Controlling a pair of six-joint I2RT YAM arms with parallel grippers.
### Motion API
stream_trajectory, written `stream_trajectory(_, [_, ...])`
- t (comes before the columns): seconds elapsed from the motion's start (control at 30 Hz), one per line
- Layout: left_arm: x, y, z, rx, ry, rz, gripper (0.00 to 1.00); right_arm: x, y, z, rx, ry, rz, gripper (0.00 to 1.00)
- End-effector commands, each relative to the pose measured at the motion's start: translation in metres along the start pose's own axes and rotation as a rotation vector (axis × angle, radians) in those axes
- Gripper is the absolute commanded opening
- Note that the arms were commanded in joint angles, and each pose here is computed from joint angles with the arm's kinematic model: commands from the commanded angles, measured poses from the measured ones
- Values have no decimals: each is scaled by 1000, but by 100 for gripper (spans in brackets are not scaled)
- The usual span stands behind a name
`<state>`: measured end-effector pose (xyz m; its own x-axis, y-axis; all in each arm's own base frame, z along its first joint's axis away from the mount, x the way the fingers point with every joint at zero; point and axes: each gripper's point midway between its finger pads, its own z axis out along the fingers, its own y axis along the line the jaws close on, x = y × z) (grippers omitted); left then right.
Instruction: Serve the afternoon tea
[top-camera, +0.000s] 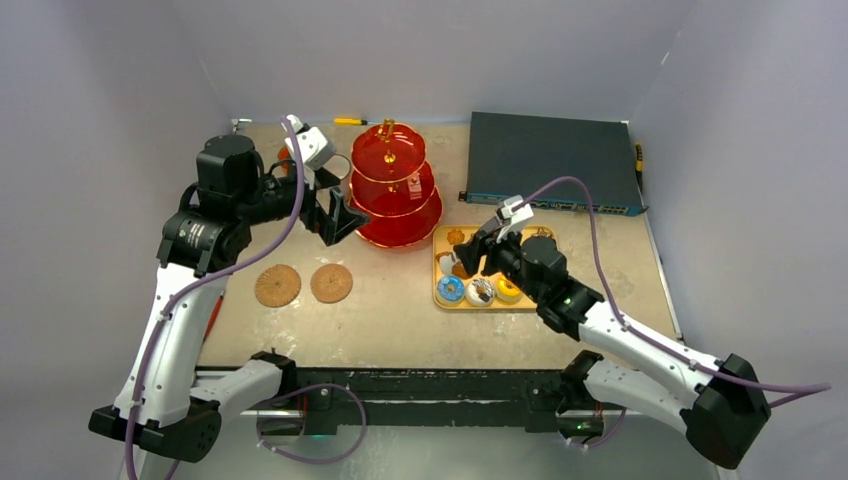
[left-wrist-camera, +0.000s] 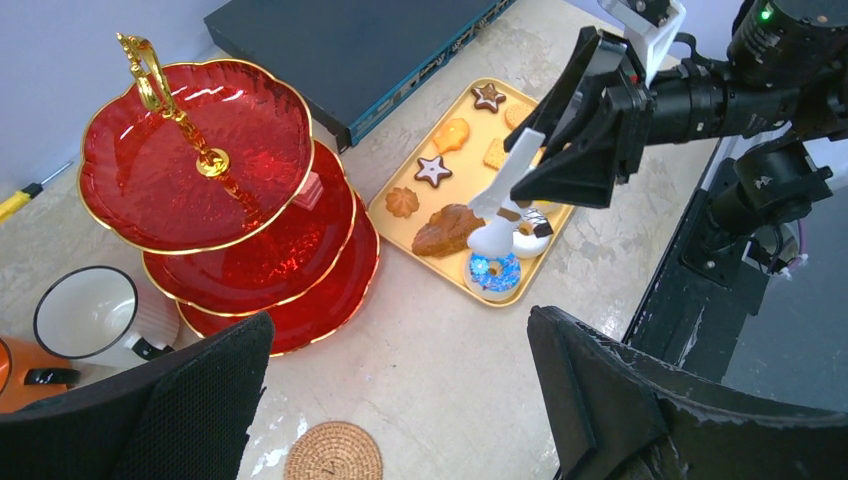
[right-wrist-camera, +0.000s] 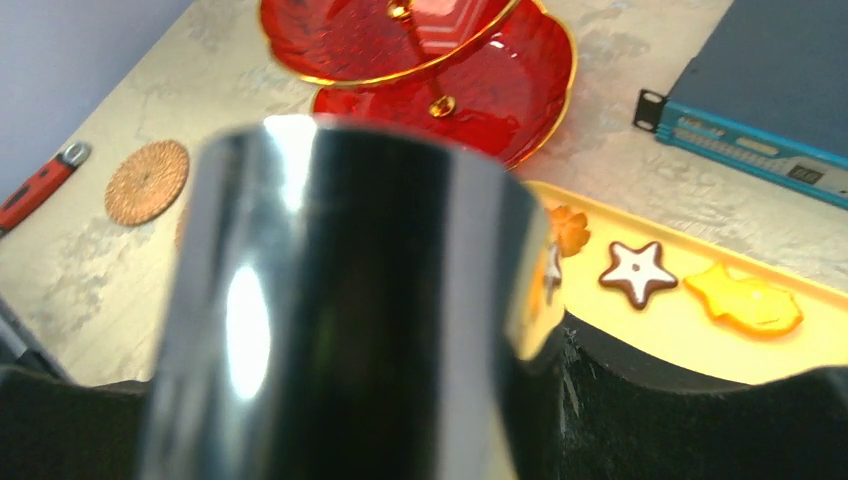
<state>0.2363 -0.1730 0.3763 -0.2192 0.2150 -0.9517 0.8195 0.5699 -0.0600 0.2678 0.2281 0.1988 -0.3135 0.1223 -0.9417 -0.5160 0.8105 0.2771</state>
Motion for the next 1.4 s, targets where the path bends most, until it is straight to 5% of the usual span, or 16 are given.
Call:
stream_trajectory(0.0, [-10, -5, -2, 23, -26, 16, 99, -3, 13, -11, -25, -5, 8, 64])
stream_trajectory(1.37, [-16, -6, -3, 24, -38, 16, 99, 56, 23, 3, 20, 123, -88, 70])
